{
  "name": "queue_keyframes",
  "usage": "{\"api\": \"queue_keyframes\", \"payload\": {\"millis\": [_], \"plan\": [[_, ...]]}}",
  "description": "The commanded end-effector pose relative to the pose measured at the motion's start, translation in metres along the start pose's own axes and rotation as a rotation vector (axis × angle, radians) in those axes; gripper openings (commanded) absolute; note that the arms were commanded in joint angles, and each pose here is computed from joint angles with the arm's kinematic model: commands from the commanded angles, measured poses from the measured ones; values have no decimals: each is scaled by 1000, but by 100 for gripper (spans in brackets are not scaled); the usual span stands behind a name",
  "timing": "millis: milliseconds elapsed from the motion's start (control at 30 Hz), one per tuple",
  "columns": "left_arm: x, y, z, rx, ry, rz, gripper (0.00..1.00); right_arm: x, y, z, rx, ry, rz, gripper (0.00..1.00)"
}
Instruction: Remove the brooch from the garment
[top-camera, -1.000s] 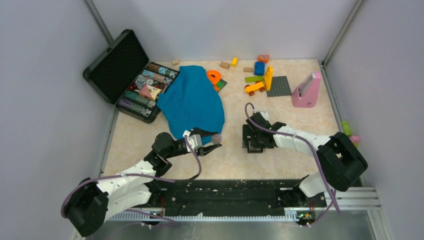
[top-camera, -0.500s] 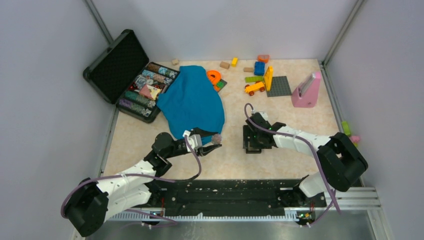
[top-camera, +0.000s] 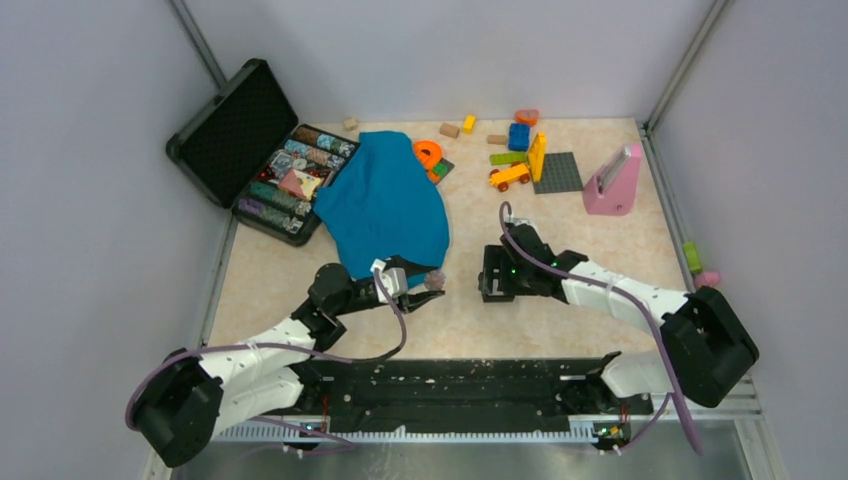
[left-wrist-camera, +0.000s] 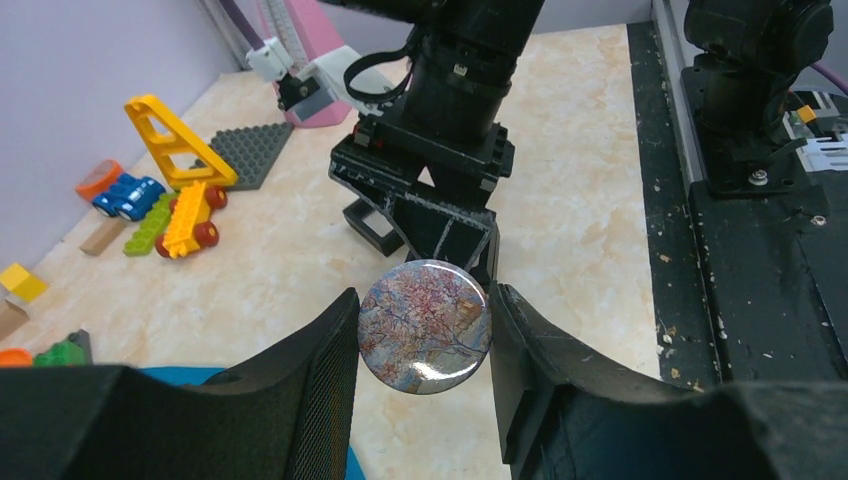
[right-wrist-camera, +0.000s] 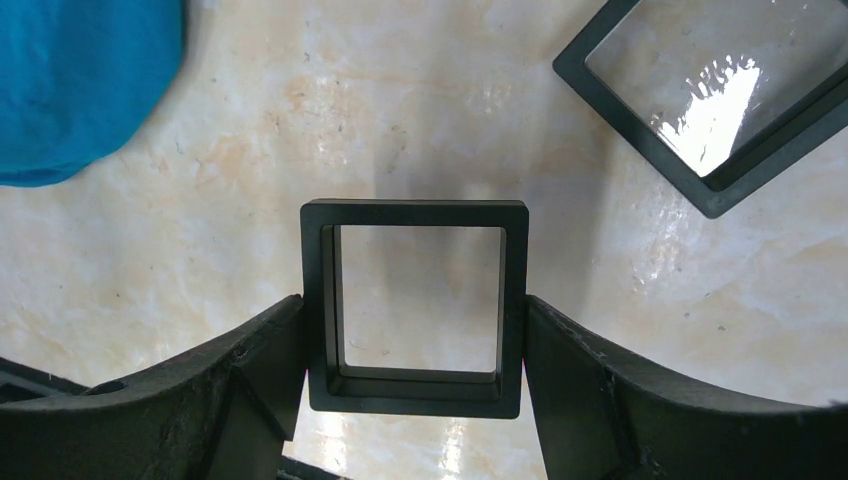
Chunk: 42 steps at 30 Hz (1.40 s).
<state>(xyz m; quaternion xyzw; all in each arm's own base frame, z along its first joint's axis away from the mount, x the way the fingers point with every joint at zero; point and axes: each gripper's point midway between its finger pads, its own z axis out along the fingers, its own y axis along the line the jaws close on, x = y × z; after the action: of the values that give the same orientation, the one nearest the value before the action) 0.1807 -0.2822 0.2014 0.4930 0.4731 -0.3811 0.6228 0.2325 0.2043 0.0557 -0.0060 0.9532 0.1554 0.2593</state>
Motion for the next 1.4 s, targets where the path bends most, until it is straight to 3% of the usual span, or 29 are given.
{"api": "queue_keyframes", "payload": {"millis": [0, 300, 700, 1367], "plan": [[-1, 0, 7, 18, -16, -21, 39, -4, 11, -5, -83, -46, 23, 75], [23, 3, 22, 11, 4, -160, 37, 5, 30, -16, -296, -125, 30, 69], [31, 1, 31, 35, -11, -197, 37, 7, 59, -48, -536, -178, -4, 62], [47, -7, 37, 107, 48, -230, 31, 1, 68, -65, -591, -198, 18, 58]]}}
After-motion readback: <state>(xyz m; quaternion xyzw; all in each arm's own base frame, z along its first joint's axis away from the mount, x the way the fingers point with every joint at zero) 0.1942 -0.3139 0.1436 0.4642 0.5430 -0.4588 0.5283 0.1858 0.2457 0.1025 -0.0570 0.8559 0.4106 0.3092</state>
